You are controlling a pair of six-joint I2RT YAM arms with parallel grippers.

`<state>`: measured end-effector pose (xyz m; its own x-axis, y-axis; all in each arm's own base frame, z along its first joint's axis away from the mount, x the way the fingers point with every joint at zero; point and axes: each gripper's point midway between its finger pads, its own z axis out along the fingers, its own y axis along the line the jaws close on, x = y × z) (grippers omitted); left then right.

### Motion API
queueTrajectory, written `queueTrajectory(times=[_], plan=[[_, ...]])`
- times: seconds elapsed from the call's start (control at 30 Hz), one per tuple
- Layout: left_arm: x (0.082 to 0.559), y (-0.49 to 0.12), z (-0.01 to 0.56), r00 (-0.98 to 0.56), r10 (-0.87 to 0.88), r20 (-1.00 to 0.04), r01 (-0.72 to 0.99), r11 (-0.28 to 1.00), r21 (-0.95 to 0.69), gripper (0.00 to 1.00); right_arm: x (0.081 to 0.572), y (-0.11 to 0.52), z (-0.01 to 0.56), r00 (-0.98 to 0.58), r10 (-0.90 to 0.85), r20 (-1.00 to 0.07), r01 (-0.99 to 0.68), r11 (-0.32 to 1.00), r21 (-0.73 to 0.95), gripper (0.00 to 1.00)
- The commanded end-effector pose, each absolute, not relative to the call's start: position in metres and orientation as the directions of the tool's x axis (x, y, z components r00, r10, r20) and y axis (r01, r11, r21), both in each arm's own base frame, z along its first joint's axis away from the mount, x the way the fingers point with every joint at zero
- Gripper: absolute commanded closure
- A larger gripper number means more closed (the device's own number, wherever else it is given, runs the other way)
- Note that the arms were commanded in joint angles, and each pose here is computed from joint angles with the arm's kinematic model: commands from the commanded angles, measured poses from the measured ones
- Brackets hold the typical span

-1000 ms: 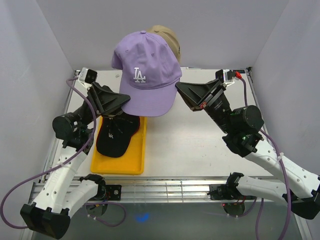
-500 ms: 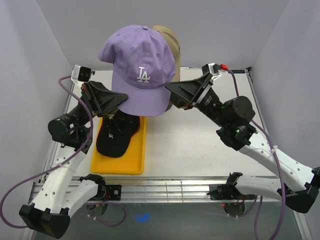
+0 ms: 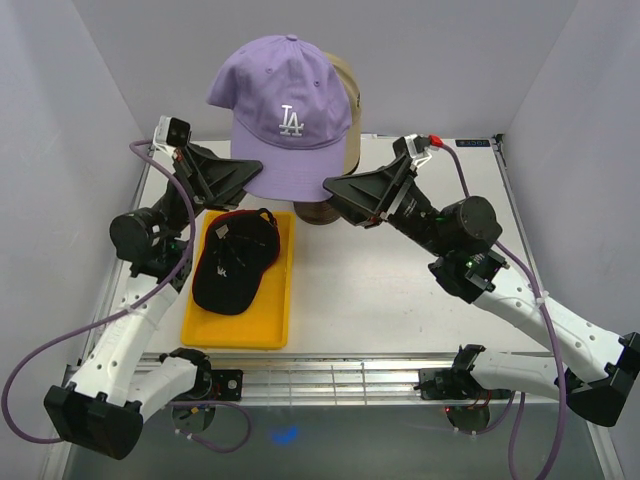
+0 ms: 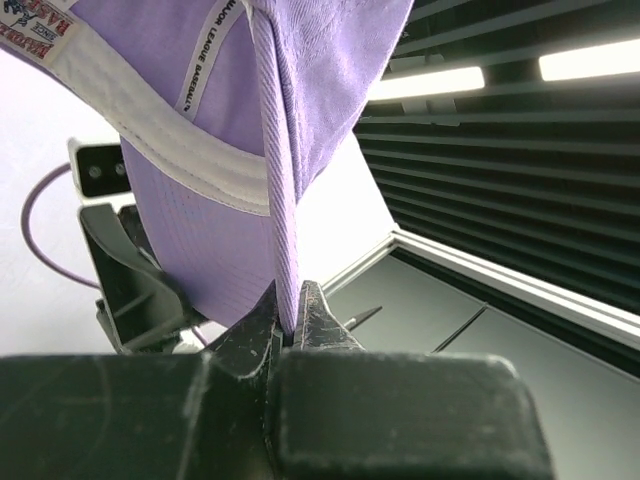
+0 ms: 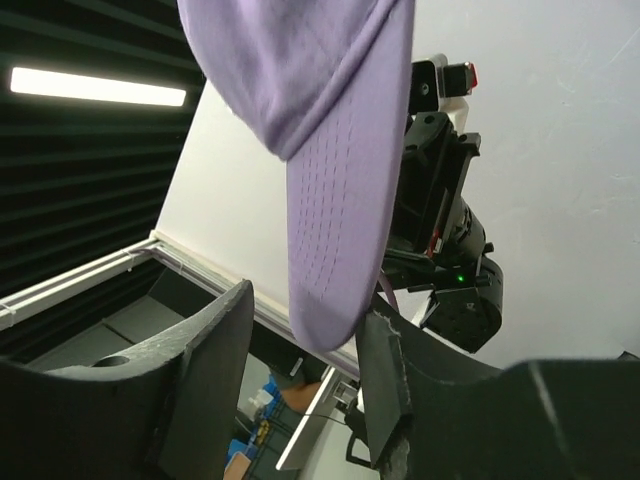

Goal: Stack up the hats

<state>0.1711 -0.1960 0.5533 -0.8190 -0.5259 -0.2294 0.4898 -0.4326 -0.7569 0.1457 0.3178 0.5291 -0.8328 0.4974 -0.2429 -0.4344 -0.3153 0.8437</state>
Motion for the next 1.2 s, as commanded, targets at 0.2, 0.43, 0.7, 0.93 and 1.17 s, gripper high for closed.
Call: queueTrajectory(times=[0.2,0.43,0.7,0.93,1.17], plan=[[0.188,-0.199,0.584,-0.803,-0.543,-0.246,0.521,-0.440,-0.732,1.00,0.158,0.318,0.581,-0.800,0.530,-0.281,-0.507,-0.347,0.789,0.76],[0.226,-0.213,0.609,-0.807,-0.531,-0.258,0.521,-0.436,-0.734,1.00,0.199,0.315,0.609,-0.775,0.528,-0.346,-0.561,-0.324,0.762,0.92],[0.290,-0.230,0.621,-0.827,-0.521,-0.214,0.476,-0.445,-0.758,1.00,0.255,0.312,0.618,-0.743,0.551,-0.381,-0.593,-0.277,0.756,0.92],[0.358,-0.247,0.618,-0.835,-0.519,-0.182,0.432,-0.415,-0.801,1.00,0.301,0.322,0.585,-0.706,0.582,-0.404,-0.604,-0.197,0.772,0.92],[0.409,-0.260,0.589,-0.855,-0.499,-0.137,0.365,-0.393,-0.844,1.00,0.340,0.326,0.551,-0.697,0.593,-0.404,-0.582,-0.139,0.801,0.92]])
